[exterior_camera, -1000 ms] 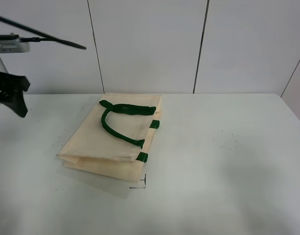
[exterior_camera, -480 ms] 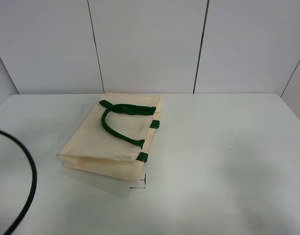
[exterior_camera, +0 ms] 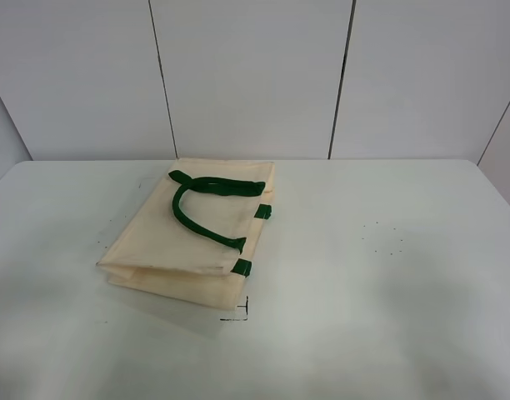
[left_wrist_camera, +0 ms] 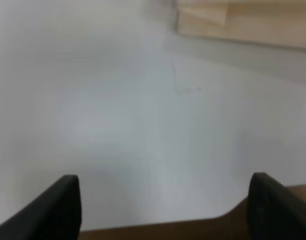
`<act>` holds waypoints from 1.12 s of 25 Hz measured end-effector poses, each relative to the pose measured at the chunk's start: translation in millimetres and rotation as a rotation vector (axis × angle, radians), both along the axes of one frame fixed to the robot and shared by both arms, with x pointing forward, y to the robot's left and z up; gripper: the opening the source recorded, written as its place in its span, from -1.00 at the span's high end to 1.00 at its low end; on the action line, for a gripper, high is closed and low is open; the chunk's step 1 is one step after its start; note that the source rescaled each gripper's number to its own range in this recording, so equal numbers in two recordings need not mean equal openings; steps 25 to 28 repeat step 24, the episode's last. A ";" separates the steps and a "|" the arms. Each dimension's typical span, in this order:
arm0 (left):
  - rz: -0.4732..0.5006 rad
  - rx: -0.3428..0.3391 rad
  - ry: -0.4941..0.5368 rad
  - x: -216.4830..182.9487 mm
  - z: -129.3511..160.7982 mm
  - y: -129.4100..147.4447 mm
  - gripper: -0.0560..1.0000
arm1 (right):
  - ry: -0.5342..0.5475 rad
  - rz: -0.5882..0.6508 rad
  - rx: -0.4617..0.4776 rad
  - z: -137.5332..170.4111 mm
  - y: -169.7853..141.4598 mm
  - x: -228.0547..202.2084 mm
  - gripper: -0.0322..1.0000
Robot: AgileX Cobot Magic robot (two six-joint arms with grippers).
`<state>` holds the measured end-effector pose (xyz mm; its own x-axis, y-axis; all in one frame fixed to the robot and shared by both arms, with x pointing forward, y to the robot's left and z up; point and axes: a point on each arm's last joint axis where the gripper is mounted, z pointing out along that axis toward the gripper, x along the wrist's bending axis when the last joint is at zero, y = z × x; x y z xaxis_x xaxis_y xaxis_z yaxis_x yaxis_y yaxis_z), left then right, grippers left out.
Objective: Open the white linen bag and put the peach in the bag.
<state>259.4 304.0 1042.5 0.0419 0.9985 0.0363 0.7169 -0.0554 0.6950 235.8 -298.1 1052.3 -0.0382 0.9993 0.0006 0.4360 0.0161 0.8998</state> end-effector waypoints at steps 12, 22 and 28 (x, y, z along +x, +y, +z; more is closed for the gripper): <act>0.080 -0.003 -0.205 -30.3 0.3 1.5 -0.92 | 0.000 0.000 0.000 0.0 0.0 0.0 -1.00; 0.075 -0.005 -0.211 -31.3 0.1 1.1 -0.92 | 0.000 0.000 0.000 0.0 0.0 0.0 -1.00; 0.075 -0.005 -0.211 -31.3 0.1 1.1 -0.92 | 0.000 0.000 0.000 0.0 0.0 0.0 -1.00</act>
